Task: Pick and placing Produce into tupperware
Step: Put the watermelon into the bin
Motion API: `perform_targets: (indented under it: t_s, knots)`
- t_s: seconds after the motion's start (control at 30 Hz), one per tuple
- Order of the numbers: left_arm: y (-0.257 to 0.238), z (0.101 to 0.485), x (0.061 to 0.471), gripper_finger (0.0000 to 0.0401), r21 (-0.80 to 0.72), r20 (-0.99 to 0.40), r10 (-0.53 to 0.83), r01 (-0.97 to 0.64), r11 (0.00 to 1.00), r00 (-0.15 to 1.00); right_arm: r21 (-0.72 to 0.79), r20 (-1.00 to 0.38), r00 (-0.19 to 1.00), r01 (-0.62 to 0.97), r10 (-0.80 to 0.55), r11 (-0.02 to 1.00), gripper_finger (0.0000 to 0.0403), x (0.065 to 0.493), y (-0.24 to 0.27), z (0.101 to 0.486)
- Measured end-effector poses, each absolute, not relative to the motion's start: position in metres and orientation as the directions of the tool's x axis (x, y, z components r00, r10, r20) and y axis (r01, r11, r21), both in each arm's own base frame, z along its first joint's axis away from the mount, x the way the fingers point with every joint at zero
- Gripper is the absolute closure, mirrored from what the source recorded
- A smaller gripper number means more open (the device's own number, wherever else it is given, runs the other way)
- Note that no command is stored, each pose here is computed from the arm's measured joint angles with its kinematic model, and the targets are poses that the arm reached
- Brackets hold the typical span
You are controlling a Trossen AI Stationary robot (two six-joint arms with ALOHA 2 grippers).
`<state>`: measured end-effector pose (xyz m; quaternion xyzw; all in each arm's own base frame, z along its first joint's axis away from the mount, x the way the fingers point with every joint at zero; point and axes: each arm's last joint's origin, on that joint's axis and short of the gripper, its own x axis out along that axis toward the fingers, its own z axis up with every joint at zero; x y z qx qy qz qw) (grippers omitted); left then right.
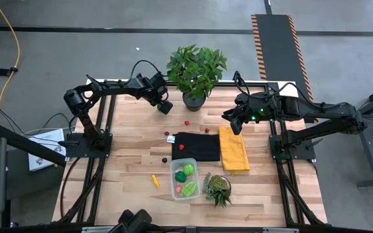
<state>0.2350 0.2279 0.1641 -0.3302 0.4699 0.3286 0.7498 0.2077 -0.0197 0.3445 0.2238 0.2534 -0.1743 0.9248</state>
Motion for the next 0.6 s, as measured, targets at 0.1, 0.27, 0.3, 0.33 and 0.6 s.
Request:
perform_targets:
  t_s: [0.1, 0.27, 0.3, 0.33, 0.6]
  knots:
    - [0.228, 0.164, 0.235, 0.0020, -0.179, -0.923, 0.188, -0.806, 0.565, 0.337, 0.325, -0.547, 0.811, 0.436, -0.209, 0.839, 0.0320, 0.208, -0.020, 0.344]
    - [0.228, 0.164, 0.235, 0.0020, -0.171, -0.923, 0.194, -0.809, 0.563, 0.331, 0.325, -0.547, 0.810, 0.437, -0.211, 0.839, 0.0320, 0.208, -0.020, 0.344]
    - [0.228, 0.164, 0.235, 0.0020, -0.170, -0.923, 0.196, -0.809, 0.563, 0.330, 0.324, -0.546, 0.810, 0.438, -0.212, 0.838, 0.0320, 0.208, -0.020, 0.344]
    - [0.228, 0.164, 0.235, 0.0020, -0.170, -0.923, 0.196, -0.809, 0.563, 0.330, 0.324, -0.546, 0.810, 0.439, -0.213, 0.838, 0.0320, 0.208, -0.020, 0.344]
    - [0.228, 0.154, 0.236, 0.0020, -0.176, -0.939, 0.159, -0.820, 0.544, 0.306, 0.321, -0.546, 0.810, 0.436, -0.212, 0.841, 0.0320, 0.208, -0.020, 0.344]
